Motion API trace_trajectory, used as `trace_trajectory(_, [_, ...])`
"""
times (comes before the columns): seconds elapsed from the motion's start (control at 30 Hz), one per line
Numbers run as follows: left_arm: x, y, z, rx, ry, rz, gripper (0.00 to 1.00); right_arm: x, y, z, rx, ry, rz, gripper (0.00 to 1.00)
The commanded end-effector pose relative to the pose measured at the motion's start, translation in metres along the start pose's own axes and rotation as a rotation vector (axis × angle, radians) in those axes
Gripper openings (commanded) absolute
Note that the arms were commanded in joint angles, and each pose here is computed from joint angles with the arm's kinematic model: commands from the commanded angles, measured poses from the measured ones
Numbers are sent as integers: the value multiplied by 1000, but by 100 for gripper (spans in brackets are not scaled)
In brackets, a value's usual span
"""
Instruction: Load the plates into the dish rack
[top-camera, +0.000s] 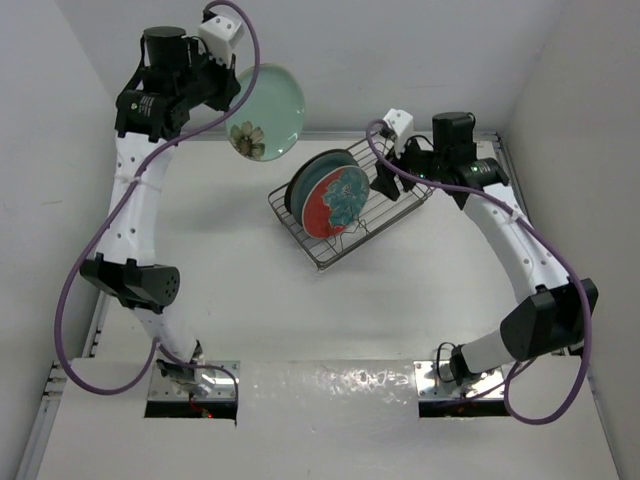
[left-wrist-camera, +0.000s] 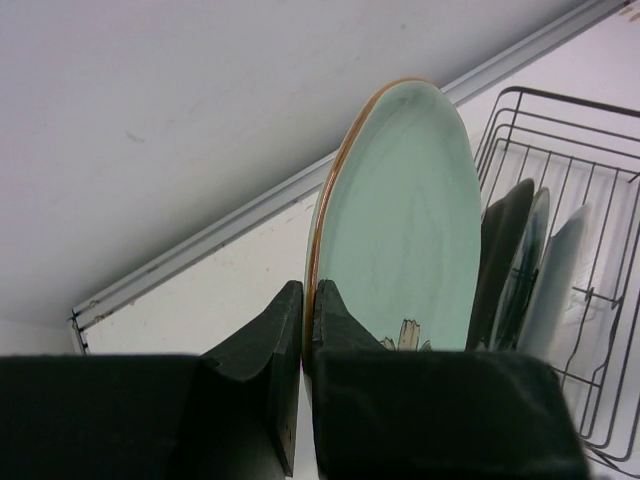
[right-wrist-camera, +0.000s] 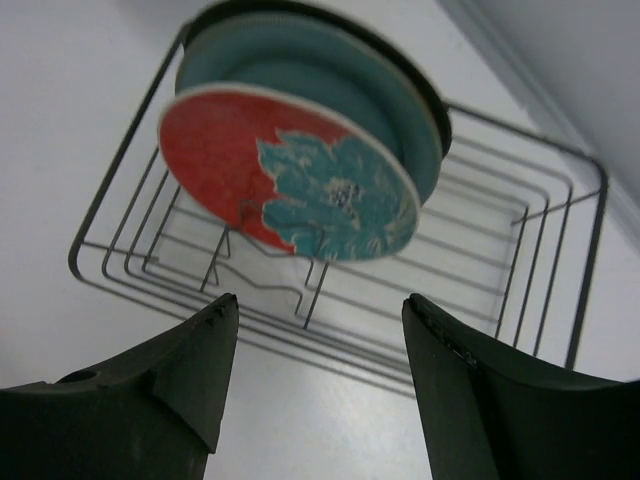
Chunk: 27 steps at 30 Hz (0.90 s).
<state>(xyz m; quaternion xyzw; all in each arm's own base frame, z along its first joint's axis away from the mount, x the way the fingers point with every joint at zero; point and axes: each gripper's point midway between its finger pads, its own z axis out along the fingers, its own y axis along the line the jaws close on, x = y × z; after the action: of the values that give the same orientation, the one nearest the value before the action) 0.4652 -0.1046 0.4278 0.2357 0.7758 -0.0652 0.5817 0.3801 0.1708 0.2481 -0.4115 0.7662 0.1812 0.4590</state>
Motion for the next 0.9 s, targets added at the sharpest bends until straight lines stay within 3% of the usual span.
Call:
trace_trajectory(0.0, [-88,5,-52,-45,-281,28,0,-46,-3,-5,-32,-134,-89,66])
trace_trajectory(0.17, [-107,-60,-58,113,-326,74,0,-37,-20,-7,107,-138,-46,65])
trace_trajectory(0.3, [-95,-104,-44,204,-277,102,0,-32,9,-12,-42,-145,-147,59])
trace_trajectory(0.33, [-93,-115,-42,221,-271,106,0,-20,13,-12,-61,-97,-129,58])
trace_trajectory(0.47, [-90,-149,-34,277,-256,140,0,7,-19,-21,135,12,-50,62])
trace_trajectory(0.5, [-86,-158,-30,290,-243,144,0,26,-38,-26,270,81,-12,64])
trace_trajectory(0.7, [-46,-201,2,247,-124,201,0,87,-99,-94,887,221,254,76])
trace_trajectory(0.87, [-33,-219,22,214,-94,241,0,103,-105,-133,1069,177,334,75])
